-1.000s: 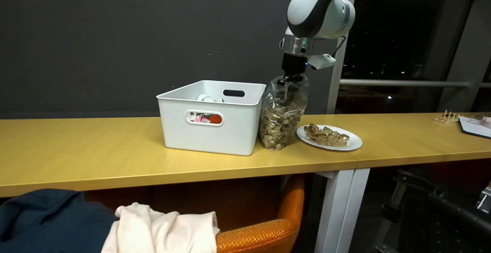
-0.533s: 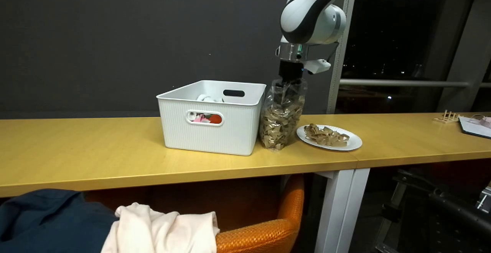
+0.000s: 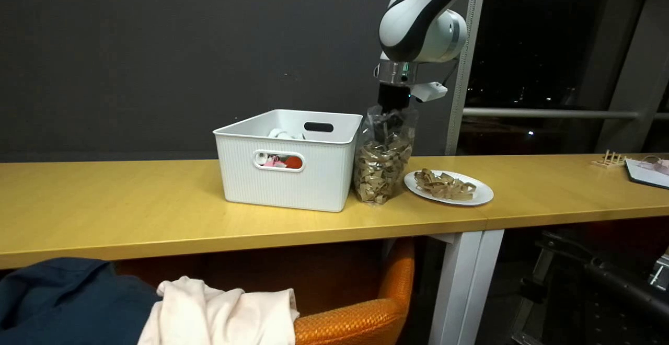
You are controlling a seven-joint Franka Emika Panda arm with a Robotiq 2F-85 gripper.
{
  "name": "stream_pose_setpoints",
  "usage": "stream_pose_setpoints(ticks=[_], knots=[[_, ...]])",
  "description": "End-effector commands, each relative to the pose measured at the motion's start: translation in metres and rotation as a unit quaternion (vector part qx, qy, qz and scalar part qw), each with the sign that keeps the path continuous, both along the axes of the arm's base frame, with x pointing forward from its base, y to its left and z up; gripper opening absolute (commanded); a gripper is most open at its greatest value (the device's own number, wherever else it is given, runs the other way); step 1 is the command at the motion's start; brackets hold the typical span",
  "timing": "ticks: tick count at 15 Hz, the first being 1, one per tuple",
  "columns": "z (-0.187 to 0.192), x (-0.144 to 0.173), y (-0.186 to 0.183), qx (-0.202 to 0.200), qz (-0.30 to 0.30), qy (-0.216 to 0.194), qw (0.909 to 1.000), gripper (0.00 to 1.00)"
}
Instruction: Remove some rubber bands from the plastic bag and then put them on the white plate
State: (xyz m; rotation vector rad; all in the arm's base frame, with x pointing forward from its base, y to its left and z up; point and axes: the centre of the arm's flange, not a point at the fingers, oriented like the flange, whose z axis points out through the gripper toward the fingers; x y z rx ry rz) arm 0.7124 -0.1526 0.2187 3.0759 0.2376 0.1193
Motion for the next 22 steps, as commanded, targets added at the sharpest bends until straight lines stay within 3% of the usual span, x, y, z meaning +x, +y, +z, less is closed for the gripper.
stream_pose_setpoints(ticks=[1,8,16,19,22], knots=[[0.017,-0.004,0.0,0.01,-0.025,0.006,0.9996,0.02],[0.097,-0.039,-0.002,0.005,-0.099,-0.029,0.9946,0.02],[0.198,-0.102,-0.039,0.017,-0.167,-0.079,0.9827,0.02],[0.205,-0.129,-0.07,0.027,-0.2,-0.08,0.9761,0.02],[0.179,-0.141,-0.107,0.038,-0.234,-0.062,0.9695,0.02]])
